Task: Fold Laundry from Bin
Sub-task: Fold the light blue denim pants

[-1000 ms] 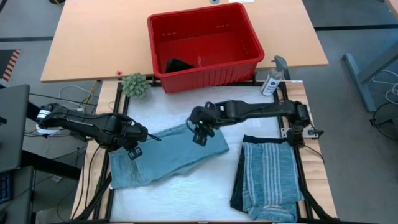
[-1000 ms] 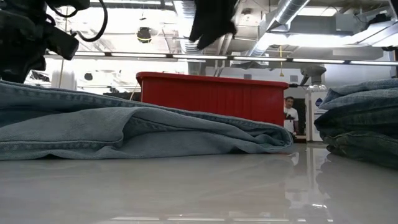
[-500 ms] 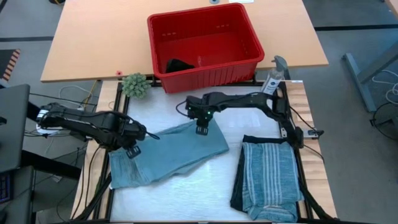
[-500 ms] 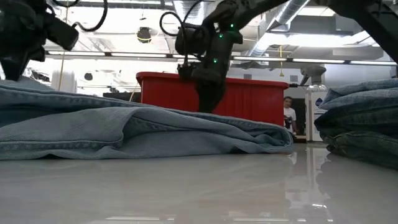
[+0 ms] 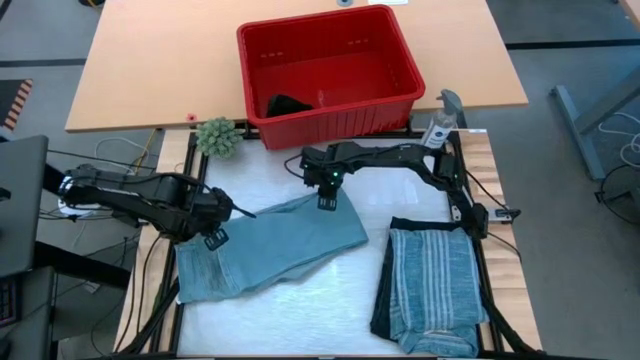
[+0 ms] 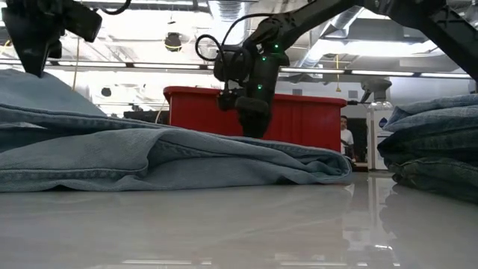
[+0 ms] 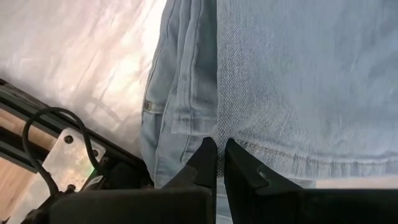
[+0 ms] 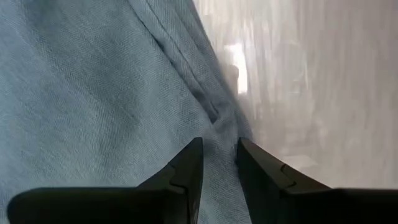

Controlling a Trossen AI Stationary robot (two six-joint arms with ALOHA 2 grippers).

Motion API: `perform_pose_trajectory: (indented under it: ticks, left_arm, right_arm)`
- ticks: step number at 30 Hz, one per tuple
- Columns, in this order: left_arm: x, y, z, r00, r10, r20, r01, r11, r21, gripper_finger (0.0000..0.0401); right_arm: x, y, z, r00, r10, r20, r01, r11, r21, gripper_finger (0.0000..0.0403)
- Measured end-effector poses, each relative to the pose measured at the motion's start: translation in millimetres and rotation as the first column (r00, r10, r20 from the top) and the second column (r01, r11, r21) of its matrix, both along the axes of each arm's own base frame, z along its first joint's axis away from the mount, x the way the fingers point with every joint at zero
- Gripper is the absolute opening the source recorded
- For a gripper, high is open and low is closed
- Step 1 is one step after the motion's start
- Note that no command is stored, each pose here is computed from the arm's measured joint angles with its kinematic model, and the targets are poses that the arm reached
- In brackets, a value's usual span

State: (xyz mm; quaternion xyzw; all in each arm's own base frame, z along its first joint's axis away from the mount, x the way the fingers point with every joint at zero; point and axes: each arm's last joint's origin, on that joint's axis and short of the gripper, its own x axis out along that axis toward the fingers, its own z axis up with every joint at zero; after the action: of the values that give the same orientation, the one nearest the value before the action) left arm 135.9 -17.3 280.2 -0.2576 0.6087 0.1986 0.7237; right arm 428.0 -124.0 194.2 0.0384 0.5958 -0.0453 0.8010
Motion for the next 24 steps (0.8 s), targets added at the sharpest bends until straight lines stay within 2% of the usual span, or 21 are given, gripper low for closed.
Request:
perform_pose_trajectory:
  ticks: [5, 9, 11, 16, 20, 24]
  left_arm:
    - [0.4, 0.0, 2.6, 1.000, 0.023, 0.008, -0.023, 1.000, -0.003, 0.0000]
    - [1.6, 0.6, 2.7, 0.999, 0.035, 0.021, -0.036, 0.999, 0.018, 0.0000]
    - [2.4, 0.8, 2.6, 0.999, 0.037, 0.026, -0.037, 0.999, 0.027, 0.0000]
    - [2.4, 0.9, 2.6, 0.999, 0.038, 0.026, -0.039, 0.999, 0.029, 0.0000]
    - [2.4, 0.9, 2.6, 0.998, 0.049, 0.026, -0.050, 0.998, 0.028, 0.0000]
    - [3.8, 0.8, 2.9, 0.997, 0.065, 0.042, -0.066, 0.997, 0.026, 0.0000]
  right_arm:
    - [-1.8, -4.9, 6.9, 0.998, 0.064, 0.024, -0.063, 0.998, -0.030, 0.0122]
    - [-7.7, -3.9, 33.3, 0.979, 0.173, 0.108, -0.170, 0.985, -0.032, 0.0130]
    - [-9.3, -2.6, 38.8, 0.957, 0.262, 0.129, -0.259, 0.965, -0.035, 0.0137]
    - [-9.3, 0.5, 27.7, 0.899, 0.427, 0.095, -0.426, 0.904, -0.035, 0.0184]
    - [-6.9, -1.7, 28.9, 0.895, 0.438, 0.079, -0.429, 0.897, -0.109, 0.0226]
    - [-4.9, -11.5, 30.8, 0.900, 0.425, 0.100, -0.406, 0.899, -0.166, 0.0238]
